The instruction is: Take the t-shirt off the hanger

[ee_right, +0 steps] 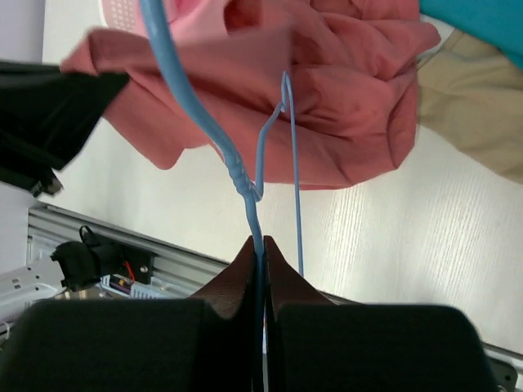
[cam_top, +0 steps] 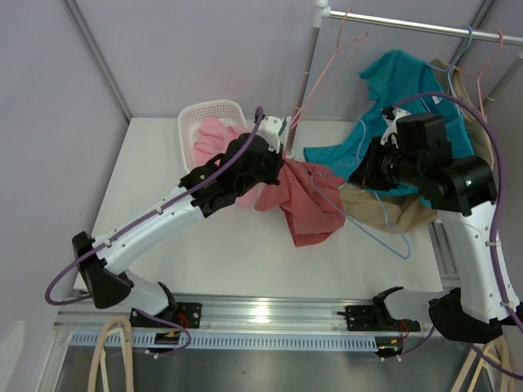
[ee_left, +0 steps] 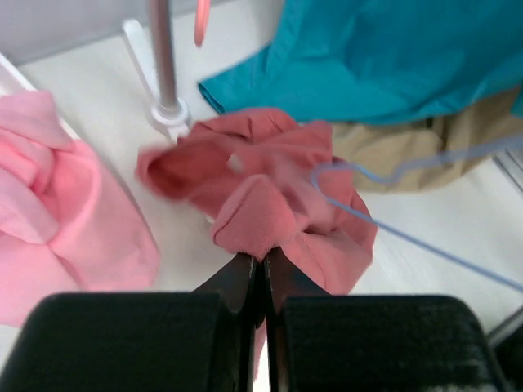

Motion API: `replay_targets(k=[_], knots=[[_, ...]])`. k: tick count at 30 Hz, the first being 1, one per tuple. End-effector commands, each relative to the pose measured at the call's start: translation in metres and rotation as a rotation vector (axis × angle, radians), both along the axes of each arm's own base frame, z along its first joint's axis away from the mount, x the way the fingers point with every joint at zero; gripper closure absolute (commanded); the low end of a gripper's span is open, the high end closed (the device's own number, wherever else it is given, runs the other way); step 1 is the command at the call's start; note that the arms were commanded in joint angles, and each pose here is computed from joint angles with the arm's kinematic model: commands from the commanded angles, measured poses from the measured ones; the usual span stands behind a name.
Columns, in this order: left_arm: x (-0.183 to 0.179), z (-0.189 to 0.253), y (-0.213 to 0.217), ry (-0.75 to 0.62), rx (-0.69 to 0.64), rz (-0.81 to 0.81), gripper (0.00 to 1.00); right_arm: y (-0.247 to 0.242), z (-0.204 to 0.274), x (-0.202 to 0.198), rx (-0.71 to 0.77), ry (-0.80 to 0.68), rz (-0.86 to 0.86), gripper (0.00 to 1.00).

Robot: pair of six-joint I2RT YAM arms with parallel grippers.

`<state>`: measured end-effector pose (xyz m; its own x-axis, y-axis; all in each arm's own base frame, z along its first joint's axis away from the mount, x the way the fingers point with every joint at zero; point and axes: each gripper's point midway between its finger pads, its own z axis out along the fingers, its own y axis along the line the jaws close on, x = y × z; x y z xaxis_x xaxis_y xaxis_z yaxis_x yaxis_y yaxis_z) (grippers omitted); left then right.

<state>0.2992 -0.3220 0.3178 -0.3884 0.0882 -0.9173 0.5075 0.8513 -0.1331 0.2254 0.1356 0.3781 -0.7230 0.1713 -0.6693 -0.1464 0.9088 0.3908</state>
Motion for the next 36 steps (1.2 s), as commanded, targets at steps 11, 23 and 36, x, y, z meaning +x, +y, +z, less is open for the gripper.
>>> replay_targets(k=[11, 23, 36], knots=[[0.000, 0.046, 0.051, -0.057, -0.044, 0.099, 0.99, -0.070, 0.056, -0.001, -0.107, -0.323, -0.274, 1.00], [0.044, 0.176, 0.123, -0.275, -0.199, 0.302, 0.99, -0.067, 0.093, 0.109, -0.130, -0.546, -0.407, 1.00], [0.135, 0.346, 0.155, -0.842, -0.385, 0.298, 0.99, -0.097, 0.119, 0.215, -0.164, -0.702, -0.585, 1.00]])
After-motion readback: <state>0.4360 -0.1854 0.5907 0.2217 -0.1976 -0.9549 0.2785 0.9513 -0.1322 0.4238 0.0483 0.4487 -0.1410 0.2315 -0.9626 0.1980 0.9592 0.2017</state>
